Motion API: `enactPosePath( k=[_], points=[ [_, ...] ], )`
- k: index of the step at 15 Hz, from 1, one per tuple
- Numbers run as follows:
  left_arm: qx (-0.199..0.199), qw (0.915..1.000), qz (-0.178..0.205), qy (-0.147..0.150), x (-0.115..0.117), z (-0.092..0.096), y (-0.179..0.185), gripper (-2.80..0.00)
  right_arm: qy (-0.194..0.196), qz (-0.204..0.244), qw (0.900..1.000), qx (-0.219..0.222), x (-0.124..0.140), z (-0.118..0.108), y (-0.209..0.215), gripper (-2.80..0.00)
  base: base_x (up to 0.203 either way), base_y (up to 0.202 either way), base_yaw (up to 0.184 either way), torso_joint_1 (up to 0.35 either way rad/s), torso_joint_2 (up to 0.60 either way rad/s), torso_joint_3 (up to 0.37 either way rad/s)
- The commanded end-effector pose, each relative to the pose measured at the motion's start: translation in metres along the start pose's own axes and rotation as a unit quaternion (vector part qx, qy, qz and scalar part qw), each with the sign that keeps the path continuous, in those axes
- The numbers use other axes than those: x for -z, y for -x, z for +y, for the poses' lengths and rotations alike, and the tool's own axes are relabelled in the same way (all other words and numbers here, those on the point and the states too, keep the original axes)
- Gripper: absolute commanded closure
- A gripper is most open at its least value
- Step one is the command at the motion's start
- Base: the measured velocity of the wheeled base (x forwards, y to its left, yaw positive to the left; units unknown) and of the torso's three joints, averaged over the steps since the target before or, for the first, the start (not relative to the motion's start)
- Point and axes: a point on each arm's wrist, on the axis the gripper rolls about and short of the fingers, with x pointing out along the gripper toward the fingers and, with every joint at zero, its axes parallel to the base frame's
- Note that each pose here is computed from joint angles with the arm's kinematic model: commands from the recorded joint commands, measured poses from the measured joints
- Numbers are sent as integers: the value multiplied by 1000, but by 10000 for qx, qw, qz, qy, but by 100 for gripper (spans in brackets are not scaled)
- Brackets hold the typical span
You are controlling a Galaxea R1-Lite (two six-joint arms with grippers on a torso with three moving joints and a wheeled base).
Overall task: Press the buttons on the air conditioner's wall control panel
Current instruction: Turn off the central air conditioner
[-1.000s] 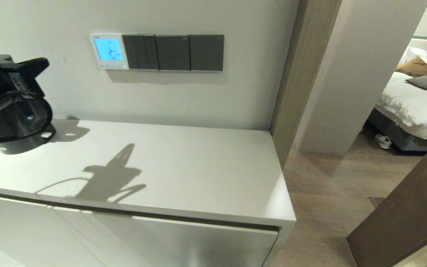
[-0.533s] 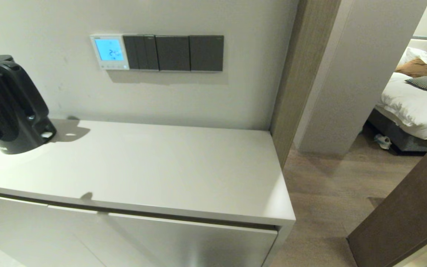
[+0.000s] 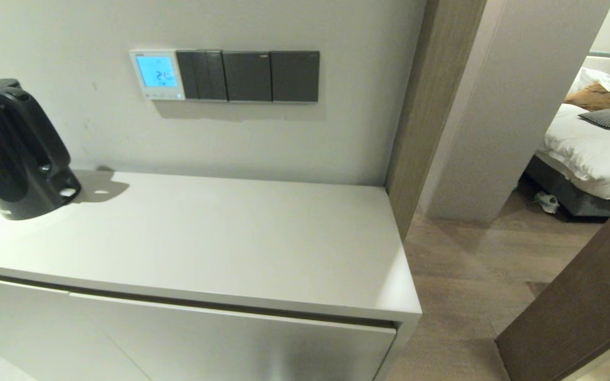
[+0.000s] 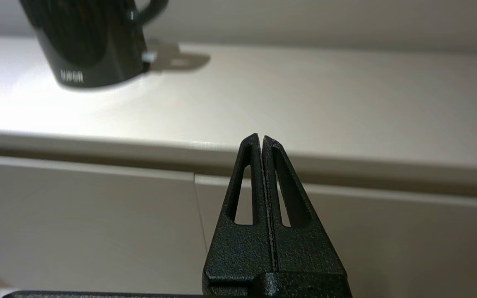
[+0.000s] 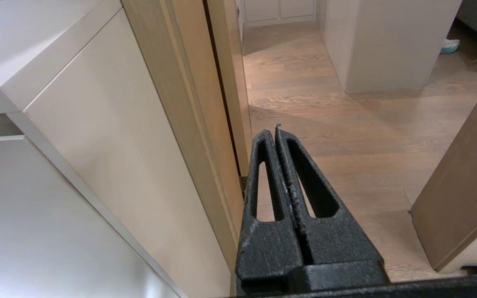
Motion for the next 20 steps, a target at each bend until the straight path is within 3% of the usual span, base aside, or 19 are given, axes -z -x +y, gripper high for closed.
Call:
enactPosePath(
  k=[1,3,6,9,18,20],
  points=[
    [2,9999,103,-21,23,-2,18,0,0,17,10000,-1,0,0,0,0,0,0,0,0,0,0],
    [65,9996,253,-99,37,-2,18,0,0,17,10000,-1,0,0,0,0,0,0,0,0,0,0],
    [463,9982,360,-108,49,-2,20,0,0,17,10000,-1,0,0,0,0,0,0,0,0,0,0],
    [511,9980,342,-131,63,-3,25,0,0,17,10000,-1,0,0,0,0,0,0,0,0,0,0],
    [379,9983,390,-196,75,-3,47,0,0,17,10000,-1,0,0,0,0,0,0,0,0,0,0],
    [48,9985,465,-278,79,-1,47,0,0,17,10000,-2,0,0,0,0,0,0,0,0,0,0]
  ],
)
